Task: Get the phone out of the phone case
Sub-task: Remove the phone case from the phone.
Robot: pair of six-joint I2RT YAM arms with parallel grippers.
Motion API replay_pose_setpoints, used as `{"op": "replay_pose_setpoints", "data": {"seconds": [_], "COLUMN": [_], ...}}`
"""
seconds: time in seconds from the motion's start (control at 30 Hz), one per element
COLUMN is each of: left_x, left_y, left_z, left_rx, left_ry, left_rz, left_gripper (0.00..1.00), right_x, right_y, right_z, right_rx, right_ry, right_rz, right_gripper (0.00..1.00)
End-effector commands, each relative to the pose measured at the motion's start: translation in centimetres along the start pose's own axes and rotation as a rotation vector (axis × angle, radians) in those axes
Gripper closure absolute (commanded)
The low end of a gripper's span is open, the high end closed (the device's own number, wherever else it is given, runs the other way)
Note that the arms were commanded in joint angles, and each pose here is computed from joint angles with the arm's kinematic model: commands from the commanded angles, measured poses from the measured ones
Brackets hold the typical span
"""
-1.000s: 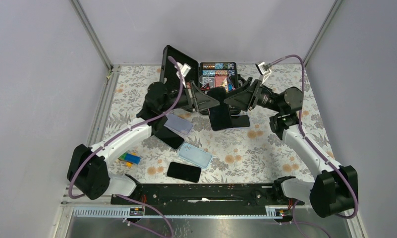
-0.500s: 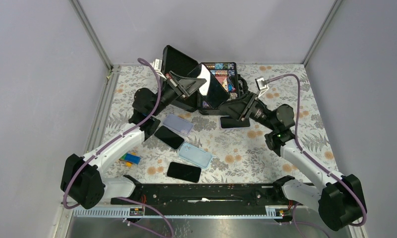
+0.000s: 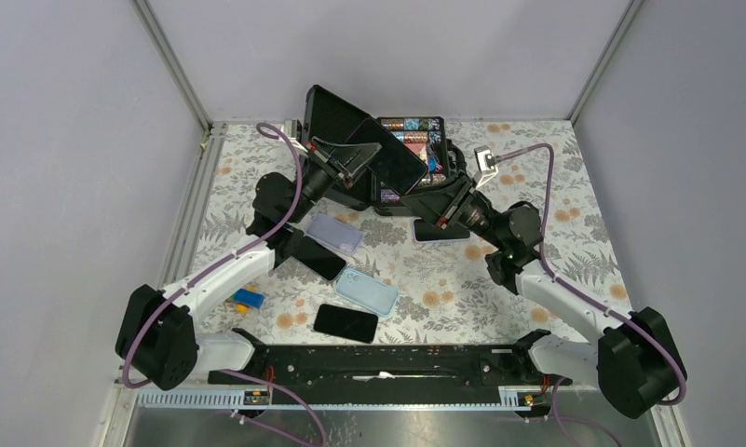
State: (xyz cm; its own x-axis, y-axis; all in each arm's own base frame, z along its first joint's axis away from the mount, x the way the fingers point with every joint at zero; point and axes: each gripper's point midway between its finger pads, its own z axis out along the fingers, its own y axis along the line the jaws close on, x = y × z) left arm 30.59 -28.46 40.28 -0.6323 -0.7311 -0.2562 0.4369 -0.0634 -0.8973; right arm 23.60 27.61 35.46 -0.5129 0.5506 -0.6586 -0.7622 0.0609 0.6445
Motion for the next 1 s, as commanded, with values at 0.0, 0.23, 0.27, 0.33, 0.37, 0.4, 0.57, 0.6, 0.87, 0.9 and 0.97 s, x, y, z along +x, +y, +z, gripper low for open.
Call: {"op": "replay_pose_setpoints", "data": {"seconds": [0.0, 0.23, 0.27, 0.33, 0.37, 0.4, 0.57, 0.6, 0.87, 0.9, 0.97], "left_x": [-1.4, -1.3, -1.3, -1.2, -1.2, -1.2, -0.9, -0.8, -0.2, -0.2, -0.2], "left_y": [-5.0, -5.2, -5.3, -5.3, -5.3, -5.3, -5.5, -5.4, -5.7, -5.6, -5.3], "left_z": [-0.3, -0.6, -0.7, -0.7, -0.7, -0.7, -0.5, -0.4, -0.1, -0.1, -0.1], "left_rx": [0.175, 0.173, 0.174, 0.171, 0.171, 0.171, 0.174, 0.167, 0.169, 0.166, 0.162], "left_ry": [-0.067, -0.063, -0.064, -0.062, -0.061, -0.059, -0.042, -0.038, -0.016, -0.016, -0.02], "left_rz": [-0.025, -0.017, -0.014, -0.013, -0.013, -0.014, -0.049, -0.069, -0.128, -0.125, -0.113], "left_gripper": [1.0, 1.0, 1.0, 1.0, 1.0, 1.0, 1.0, 1.0, 1.0, 1.0, 1.0], "right_x": [-1.0, -1.3, -1.3, -1.1, -1.1, -1.1, -0.4, -0.2, 1.7, 1.8, 2.0], "right_y": [0.6, -1.7, -1.6, -1.2, -1.1, -1.2, -2.2, -2.8, -8.3, -7.9, -6.3], "right_z": [0.3, 0.1, 0.1, 0.3, 0.3, 0.4, 0.4, 0.3, -1.5, -1.5, -1.2], "right_rx": [-0.028, 0.073, 0.069, 0.044, 0.04, 0.044, 0.073, 0.09, 0.292, 0.272, 0.196], "right_ry": [-0.073, -0.116, -0.113, -0.097, -0.093, -0.091, -0.053, -0.047, -0.016, -0.016, 0.01], "right_rz": [-0.074, -0.058, -0.062, -0.067, -0.068, -0.067, -0.108, -0.127, -0.175, -0.176, -0.195], "right_gripper": [0.56, 0.61, 0.62, 0.63, 0.63, 0.63, 0.83, 0.86, 0.92, 0.9, 0.78]}}
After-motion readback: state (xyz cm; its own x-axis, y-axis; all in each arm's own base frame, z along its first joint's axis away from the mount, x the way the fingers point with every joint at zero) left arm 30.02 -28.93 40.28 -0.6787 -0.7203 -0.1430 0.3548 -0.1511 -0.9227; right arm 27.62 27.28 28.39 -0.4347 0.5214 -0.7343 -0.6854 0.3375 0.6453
